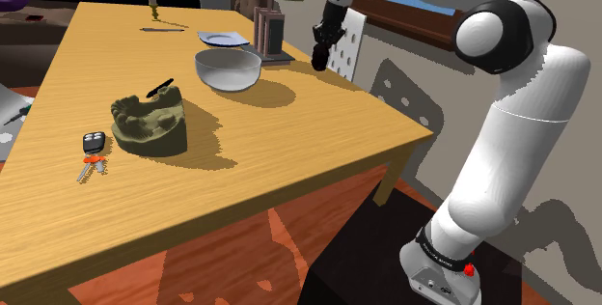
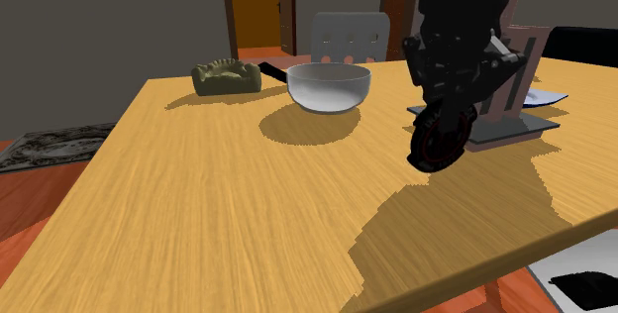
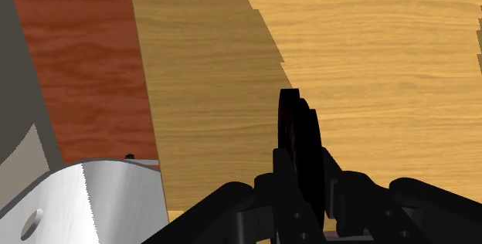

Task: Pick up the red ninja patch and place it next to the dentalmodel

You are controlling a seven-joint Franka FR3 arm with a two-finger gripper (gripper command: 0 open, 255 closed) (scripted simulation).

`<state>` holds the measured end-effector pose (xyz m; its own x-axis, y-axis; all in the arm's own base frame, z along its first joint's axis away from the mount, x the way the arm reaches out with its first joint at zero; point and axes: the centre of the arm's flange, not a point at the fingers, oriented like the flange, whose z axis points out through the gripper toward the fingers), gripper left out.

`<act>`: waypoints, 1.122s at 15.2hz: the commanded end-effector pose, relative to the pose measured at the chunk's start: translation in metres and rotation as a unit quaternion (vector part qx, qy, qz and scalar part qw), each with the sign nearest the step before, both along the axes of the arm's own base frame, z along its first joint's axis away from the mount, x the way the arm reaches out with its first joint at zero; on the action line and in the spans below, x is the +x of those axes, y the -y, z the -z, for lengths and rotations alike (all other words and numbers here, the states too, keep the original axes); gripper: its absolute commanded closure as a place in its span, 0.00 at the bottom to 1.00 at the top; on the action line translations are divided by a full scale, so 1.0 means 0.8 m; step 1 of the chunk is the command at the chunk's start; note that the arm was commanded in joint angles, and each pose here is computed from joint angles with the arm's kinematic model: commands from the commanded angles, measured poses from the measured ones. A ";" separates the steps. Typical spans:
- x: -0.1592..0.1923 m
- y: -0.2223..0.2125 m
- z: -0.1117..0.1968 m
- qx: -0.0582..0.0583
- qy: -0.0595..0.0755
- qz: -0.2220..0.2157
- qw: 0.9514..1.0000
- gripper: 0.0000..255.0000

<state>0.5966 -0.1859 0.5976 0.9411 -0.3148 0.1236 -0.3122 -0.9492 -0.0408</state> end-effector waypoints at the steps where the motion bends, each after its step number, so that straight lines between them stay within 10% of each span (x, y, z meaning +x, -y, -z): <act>1: 0.001 0.000 -0.014 0.000 0.000 0.000 1.000 1.00; 17: 0.001 0.000 -0.119 0.000 0.000 0.000 1.000 1.00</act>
